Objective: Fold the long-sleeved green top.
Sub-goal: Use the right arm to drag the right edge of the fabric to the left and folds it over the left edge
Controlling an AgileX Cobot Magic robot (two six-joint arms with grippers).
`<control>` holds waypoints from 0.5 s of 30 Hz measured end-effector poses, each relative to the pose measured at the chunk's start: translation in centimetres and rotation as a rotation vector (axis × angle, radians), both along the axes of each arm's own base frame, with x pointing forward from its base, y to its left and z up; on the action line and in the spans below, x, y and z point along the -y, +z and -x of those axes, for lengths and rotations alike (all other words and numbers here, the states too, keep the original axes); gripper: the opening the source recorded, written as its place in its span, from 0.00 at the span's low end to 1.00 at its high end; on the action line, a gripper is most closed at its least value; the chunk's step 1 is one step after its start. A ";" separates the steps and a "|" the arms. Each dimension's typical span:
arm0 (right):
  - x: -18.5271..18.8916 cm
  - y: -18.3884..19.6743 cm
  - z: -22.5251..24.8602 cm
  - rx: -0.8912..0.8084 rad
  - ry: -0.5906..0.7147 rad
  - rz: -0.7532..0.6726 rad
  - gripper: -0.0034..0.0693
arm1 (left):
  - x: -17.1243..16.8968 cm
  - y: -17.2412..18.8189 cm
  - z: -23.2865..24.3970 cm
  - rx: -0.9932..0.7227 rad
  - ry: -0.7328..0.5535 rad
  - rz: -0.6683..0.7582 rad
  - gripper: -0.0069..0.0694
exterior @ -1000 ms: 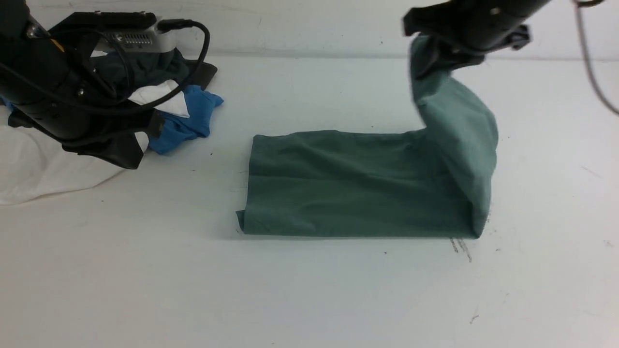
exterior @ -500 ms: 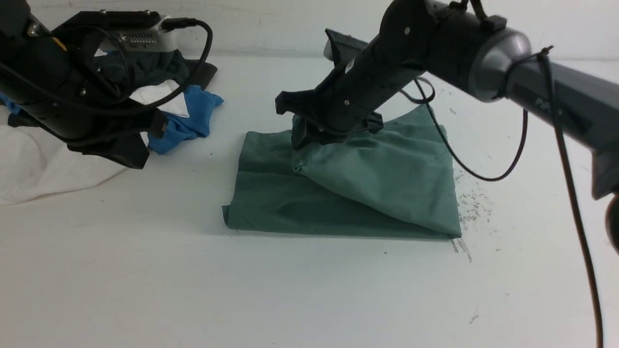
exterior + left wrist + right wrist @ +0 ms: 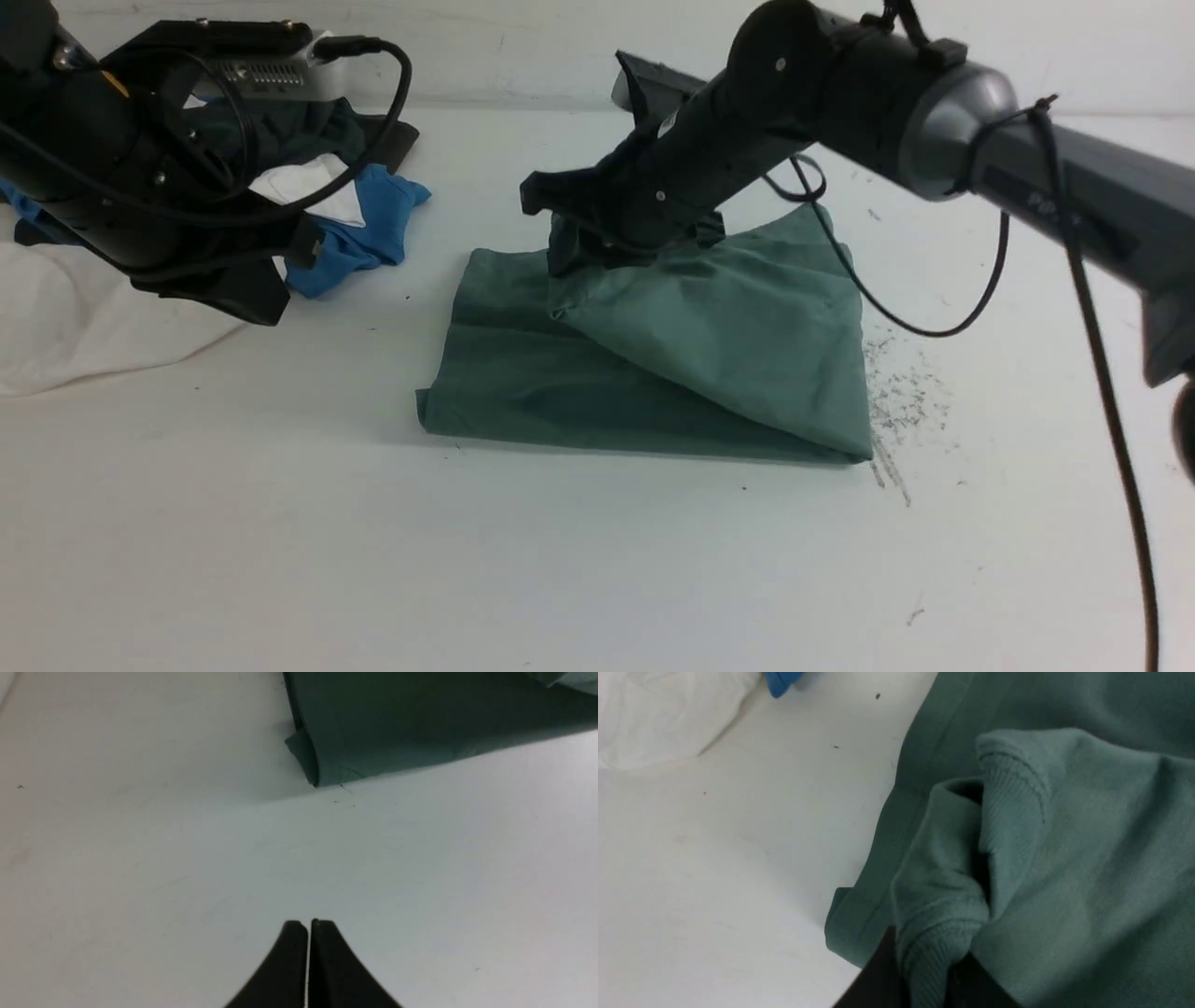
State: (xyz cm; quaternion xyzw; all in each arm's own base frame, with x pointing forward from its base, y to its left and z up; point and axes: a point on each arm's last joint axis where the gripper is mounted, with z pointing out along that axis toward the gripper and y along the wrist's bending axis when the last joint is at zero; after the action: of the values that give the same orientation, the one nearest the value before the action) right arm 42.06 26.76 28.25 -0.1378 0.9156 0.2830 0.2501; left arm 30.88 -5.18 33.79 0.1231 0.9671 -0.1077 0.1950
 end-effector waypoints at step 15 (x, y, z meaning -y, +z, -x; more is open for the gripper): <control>-0.5 1.8 0.0 0.092 -0.033 -0.058 0.11 | 0.0 0.1 -0.2 0.019 0.005 0.002 0.08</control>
State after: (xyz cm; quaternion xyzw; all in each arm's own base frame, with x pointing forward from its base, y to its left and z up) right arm 42.09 27.23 30.01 -0.1281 0.8967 0.2988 0.3003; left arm 31.05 -5.17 33.86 0.1216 0.9653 -0.1069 0.2047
